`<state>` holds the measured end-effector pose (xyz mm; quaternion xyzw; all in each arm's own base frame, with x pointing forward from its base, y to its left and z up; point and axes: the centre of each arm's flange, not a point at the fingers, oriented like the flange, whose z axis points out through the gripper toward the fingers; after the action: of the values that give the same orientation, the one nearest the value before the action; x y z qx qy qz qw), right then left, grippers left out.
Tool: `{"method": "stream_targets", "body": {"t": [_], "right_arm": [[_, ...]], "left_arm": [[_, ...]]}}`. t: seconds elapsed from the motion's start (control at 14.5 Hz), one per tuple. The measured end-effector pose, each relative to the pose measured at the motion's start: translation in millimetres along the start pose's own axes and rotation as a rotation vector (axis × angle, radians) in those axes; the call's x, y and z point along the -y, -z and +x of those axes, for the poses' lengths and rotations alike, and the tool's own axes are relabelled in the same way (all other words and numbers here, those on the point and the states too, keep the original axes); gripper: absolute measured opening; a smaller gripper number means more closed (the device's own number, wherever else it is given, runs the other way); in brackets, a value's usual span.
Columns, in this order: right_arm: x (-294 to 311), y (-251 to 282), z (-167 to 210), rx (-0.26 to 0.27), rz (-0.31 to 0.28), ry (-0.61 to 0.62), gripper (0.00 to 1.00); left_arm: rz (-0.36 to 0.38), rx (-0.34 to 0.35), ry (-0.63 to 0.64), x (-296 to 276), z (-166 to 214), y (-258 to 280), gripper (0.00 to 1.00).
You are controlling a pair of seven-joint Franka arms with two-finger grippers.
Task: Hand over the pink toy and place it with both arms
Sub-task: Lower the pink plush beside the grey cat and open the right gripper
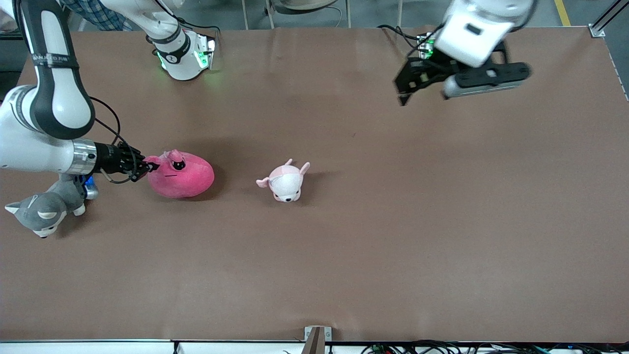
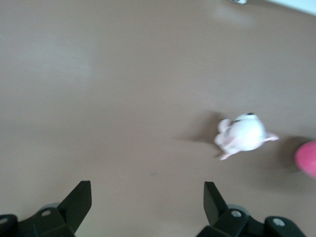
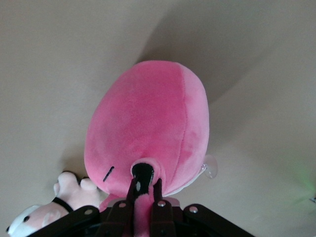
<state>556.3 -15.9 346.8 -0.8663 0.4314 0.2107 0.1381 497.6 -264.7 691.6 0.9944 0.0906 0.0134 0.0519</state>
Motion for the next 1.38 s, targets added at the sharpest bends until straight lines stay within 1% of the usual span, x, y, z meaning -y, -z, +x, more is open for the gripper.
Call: {"method": "stream_targets", "body": {"t": [0.07,0.14,0.21,0.28,0.35,0.41,0.48,0.55,0.62,0.76,0.9,0.97,1.04,1.17,1.24,1.38], "right_arm": [[-1,-5,6,0.001,-0.002,-0.006,0.19],[-4,-9,13,0.001,-0.002,-0.002,0.27],[-7,-12,21,-0.001,0.0,0.027,0.36],[-10,-14,29,-0.002,0.003,0.063,0.48],[-13,-13,36,-0.01,0.01,0.087,0.58],[-13,-8,41,-0.027,0.008,0.11,0.69],[-13,1,45,-0.06,-0.008,0.14,0.78],[-9,14,47,-0.105,-0.037,0.193,0.87],[-3,29,46,-0.153,-0.063,0.265,0.98],[12,62,39,-0.229,-0.116,0.445,1.0],[23,98,30,-0.28,-0.197,0.656,1.0],[27,116,25,-0.305,-0.226,0.729,1.0],[30,134,21,-0.334,-0.252,0.777,1.0],[37,161,12,-0.393,-0.302,0.829,1.0],[41,168,6,-0.41,-0.318,0.842,1.0],[51,176,-10,-0.416,-0.345,0.868,1.0]], "left_arm": [[0.022,0.012,-0.024,23,6,7,1.0],[0.039,0.024,-0.046,47,14,12,1.0],[0.05,0.032,-0.064,70,22,16,1.0],[0.057,0.038,-0.081,92,31,18,1.0],[0.06,0.041,-0.094,112,40,19,1.0],[0.062,0.046,-0.102,131,48,18,1.0],[0.065,0.054,-0.108,147,55,15,1.0],[0.068,0.065,-0.111,162,61,11,1.0],[0.069,0.072,-0.115,174,66,8,1.0],[0.069,0.082,-0.138,194,72,5,1.0],[0.069,0.086,-0.151,212,77,3,1.0],[0.069,0.088,-0.155,219,79,2,1.0],[0.069,0.09,-0.156,225,80,1,1.0],[0.07,0.091,-0.153,229,80,0,1.0],[0.073,0.086,-0.153,228,78,0,1.0],[0.081,0.065,-0.15,227,73,0,1.0]]}}
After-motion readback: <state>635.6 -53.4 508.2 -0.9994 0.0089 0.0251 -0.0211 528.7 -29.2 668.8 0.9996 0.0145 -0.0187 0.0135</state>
